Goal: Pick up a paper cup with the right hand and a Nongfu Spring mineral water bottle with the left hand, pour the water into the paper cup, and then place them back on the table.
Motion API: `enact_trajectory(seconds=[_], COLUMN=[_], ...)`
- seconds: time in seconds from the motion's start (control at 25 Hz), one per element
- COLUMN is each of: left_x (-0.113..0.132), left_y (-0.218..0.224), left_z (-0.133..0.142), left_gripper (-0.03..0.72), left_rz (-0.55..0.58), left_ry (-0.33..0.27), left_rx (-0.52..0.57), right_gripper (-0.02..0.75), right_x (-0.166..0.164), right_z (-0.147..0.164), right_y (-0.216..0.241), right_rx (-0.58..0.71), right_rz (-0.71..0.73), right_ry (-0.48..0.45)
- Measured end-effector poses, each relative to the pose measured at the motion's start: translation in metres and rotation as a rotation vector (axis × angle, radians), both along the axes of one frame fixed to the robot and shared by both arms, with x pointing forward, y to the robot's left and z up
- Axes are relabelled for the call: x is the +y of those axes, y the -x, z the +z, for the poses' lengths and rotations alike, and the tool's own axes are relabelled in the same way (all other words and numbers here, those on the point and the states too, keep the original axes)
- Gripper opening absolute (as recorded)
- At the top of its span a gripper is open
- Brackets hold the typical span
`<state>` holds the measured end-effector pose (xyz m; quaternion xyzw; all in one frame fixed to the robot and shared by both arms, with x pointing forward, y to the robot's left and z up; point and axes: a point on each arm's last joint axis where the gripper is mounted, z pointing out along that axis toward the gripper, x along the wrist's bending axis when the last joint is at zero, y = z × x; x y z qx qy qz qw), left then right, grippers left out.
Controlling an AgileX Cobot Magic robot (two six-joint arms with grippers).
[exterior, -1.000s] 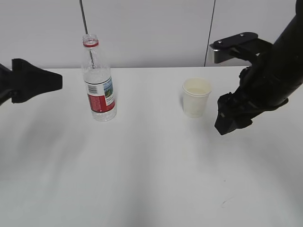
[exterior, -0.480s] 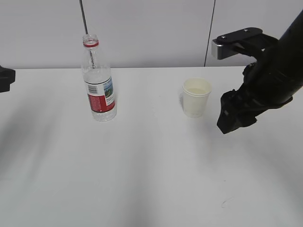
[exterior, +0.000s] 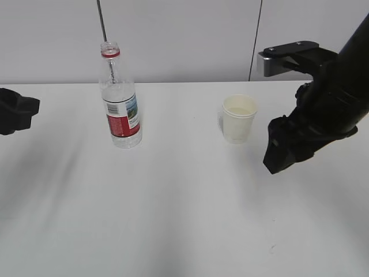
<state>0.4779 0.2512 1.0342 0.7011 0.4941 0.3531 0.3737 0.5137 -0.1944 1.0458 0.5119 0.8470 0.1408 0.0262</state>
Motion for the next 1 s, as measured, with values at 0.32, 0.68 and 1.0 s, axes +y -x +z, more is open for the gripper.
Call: enact_trajectory(seconds=[0.32,0.68,1.0], left_x=[-0.006,-0.007,-0.015], left_y=[0.03,0.044,0.048], left_z=[0.037,0.05,0.048], left_gripper=[0.441,0.44,0.438], left_rz=[-0.116,-0.154,-0.213], left_ry=[0.075,0.113,0.188], left_rx=[-0.125,-0.17,-0.121], right_gripper=[0.585,0.585,0.585], right_x=[-0.011,-0.034,-0.063], right_z=[0.038,0.083,0.072], right_y=[0.031,0.1,0.171], right_rx=[-0.054,-0.236,-0.331], right_rz=[0.022,0.012,-0.075], right_ry=[0.0,-0.058,-0.059])
